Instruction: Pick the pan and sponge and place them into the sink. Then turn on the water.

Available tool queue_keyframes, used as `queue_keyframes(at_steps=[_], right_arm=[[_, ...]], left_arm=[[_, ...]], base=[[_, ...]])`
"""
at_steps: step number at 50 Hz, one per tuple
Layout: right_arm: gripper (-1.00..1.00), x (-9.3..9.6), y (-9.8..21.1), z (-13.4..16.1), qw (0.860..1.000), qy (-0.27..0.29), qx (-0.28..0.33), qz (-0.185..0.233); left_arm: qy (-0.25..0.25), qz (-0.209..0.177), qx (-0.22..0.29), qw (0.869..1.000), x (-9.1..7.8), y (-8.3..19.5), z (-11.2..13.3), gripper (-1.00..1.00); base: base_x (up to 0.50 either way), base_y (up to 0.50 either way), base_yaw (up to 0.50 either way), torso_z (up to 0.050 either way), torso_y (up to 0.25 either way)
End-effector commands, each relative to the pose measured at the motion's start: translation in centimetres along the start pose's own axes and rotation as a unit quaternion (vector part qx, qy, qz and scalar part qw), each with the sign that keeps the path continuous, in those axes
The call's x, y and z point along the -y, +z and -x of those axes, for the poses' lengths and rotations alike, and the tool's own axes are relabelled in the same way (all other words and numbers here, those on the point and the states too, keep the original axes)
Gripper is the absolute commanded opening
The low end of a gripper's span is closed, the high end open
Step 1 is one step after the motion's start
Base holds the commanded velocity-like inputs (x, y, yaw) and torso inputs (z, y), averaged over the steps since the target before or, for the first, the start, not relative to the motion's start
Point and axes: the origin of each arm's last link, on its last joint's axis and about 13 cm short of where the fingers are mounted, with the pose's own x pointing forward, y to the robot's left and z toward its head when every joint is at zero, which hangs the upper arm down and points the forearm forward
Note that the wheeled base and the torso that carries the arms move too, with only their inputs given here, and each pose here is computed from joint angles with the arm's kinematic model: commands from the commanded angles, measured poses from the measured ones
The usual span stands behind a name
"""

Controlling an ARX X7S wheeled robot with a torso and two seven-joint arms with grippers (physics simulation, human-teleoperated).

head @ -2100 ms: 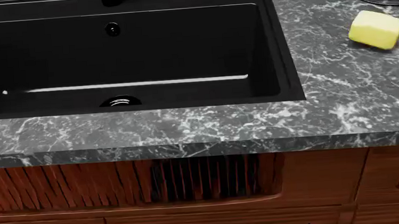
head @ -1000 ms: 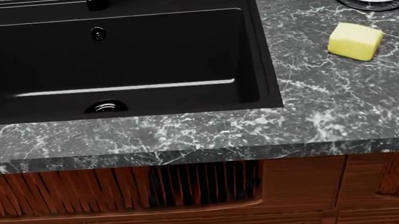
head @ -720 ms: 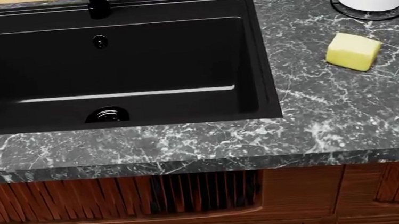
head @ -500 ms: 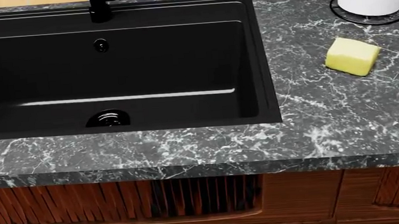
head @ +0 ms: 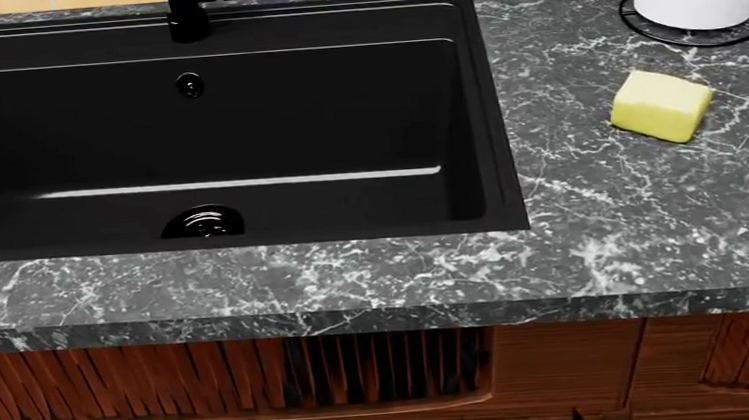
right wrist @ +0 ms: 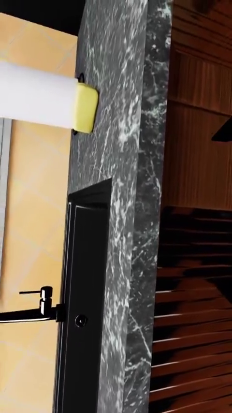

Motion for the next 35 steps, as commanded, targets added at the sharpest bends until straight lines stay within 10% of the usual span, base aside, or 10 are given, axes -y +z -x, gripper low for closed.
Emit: queue_keyframes(at_steps=[1,19,21,35], right_arm=[[1.0,0.5,3.1,-0.5,1.0,-0.013,0.025,-0.012],[1.0,3.8,12.5,-1.4,0.998,-0.034,0.059,-0.019],[1.0,4.1,13.1,-1.4,0.998,-0.034,0.054,-0.026],[1.0,6.9,18.9,-2.1,0.998,-0.036,0.05,0.013]], left_arm=[[-0.02,0.016,-0.011,1.0,1.1,3.6,-0.7,1.0],[-0.033,0.002,0.004,0.999,1.2,10.4,-1.0,1.0],[-0.048,0.053,-0.03,0.997,1.3,11.1,-1.1,1.0],[0.018,-0.015,-0.011,1.0,-1.3,17.0,-1.6,1.0]], base=[[0.0,0.0,0.0,0.0,0.0],[0.0,0.0,0.0,0.0,0.0],[0.0,0.0,0.0,0.0,0.0],[0.0,0.0,0.0,0.0,0.0]])
